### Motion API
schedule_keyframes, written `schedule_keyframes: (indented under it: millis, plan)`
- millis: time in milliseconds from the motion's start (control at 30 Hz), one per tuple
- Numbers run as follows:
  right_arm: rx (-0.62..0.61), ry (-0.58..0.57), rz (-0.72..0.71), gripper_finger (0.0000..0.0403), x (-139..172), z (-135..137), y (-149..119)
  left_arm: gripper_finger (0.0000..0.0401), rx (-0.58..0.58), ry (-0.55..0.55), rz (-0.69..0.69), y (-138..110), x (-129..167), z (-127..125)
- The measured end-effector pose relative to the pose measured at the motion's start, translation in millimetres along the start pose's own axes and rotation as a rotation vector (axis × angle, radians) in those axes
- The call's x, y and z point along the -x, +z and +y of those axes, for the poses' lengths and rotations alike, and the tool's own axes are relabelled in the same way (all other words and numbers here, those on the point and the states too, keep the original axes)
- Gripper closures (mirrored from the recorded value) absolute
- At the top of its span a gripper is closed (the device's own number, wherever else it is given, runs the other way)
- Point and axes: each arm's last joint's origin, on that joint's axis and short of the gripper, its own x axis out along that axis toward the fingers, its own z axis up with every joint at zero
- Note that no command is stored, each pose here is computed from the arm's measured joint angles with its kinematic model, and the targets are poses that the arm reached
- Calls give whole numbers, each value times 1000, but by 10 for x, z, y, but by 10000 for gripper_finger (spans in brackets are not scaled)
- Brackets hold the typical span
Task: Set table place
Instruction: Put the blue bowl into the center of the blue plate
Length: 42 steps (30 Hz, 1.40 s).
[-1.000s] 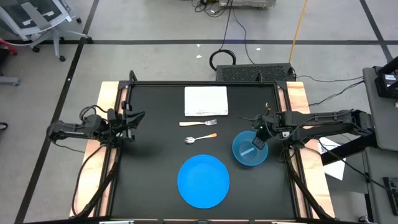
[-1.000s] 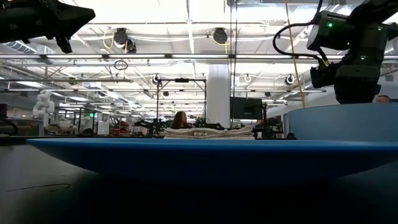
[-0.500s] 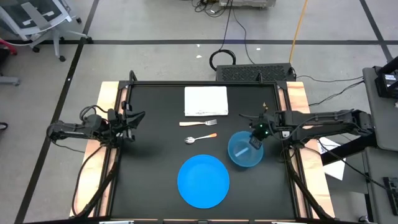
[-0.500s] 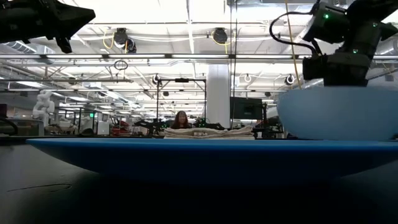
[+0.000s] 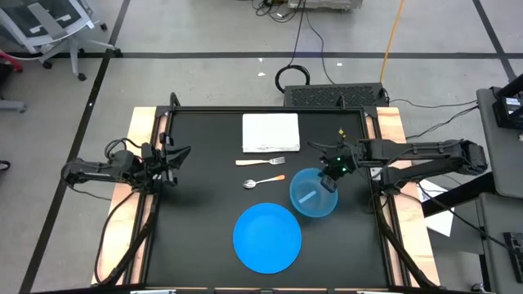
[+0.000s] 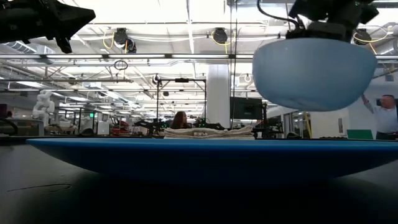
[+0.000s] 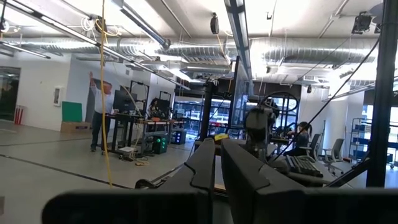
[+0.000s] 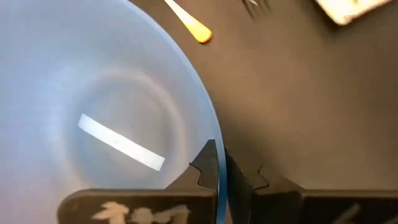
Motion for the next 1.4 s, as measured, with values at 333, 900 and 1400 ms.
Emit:
schedule_keyframes:
  millis: [333,900,1400]
  plan:
    - [127,44,43,402,-68,447,344,370,0,0,0,-1,0,0]
    - [295,93,103,403,-331,1161,738,370,-3,-1,14,-15,1,0]
    - [380,93,138,403,-766,1425,885,370,-4,-1,16,-17,0,-1]
